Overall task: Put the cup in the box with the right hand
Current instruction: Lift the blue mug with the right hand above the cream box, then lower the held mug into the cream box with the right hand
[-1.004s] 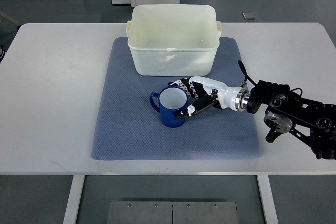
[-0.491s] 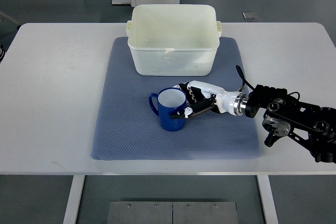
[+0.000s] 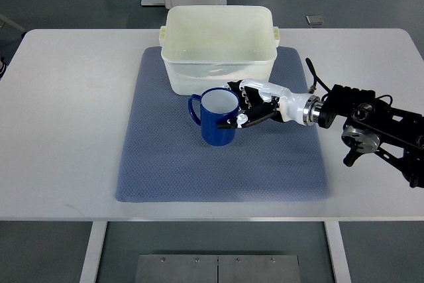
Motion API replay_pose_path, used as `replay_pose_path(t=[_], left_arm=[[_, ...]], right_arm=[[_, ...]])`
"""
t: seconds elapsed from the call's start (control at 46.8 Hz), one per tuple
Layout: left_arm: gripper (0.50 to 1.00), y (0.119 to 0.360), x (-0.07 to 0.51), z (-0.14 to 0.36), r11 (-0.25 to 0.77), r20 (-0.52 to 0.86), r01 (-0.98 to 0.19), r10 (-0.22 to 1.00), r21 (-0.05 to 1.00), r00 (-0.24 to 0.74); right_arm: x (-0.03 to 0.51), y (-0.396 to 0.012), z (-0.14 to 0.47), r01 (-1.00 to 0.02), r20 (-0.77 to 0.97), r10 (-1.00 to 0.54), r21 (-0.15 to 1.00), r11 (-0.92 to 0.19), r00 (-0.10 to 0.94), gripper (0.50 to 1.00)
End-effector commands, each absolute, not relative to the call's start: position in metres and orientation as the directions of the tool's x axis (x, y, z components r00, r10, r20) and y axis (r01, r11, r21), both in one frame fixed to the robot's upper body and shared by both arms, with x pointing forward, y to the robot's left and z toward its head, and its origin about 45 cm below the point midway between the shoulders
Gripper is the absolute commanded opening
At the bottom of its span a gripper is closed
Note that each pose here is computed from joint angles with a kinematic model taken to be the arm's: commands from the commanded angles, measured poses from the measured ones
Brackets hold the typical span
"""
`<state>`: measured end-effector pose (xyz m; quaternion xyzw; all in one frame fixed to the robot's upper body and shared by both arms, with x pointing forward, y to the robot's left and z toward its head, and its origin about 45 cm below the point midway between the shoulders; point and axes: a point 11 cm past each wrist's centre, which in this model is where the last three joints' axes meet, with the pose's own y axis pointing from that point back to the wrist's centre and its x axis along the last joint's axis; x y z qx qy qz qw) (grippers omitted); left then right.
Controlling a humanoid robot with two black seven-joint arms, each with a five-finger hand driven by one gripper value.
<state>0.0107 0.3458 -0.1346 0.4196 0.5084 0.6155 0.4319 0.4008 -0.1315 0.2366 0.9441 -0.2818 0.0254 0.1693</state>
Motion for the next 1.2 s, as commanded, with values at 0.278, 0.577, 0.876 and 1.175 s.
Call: replay_pose_path(t=[0.278, 0.577, 0.876, 1.175], left_arm=[[1.0, 0.346, 0.011, -0.135, -0.11, 0.077, -0.105, 0.959, 0.988, -0.274], [1.0, 0.346, 0.011, -0.135, -0.11, 0.077, -0.105, 0.959, 0.988, -0.274], [1.0, 0.346, 0.011, -0.135, -0.11, 0.077, -0.105, 0.959, 0.988, -0.274], [1.0, 0.346, 0.011, -0.135, -0.11, 0.077, -0.105, 0.958, 0.988, -0.276]], right_arm=[[0.42, -0.159, 0.302, -0.594, 0.199, -0.56, 0.239, -0.768, 0.804, 0.5], [0.443, -0.162, 0.362, -0.641, 0.239, -0.6, 0.175, -0.747, 0.764, 0.5], [0.48, -0.16, 0.388, -0.716, 0.237, -0.678, 0.152, -0.682, 0.696, 0.5], [0.505, -0.135, 0.369, -0.768, 0.212, -0.738, 0.173, -0.617, 0.641, 0.5]])
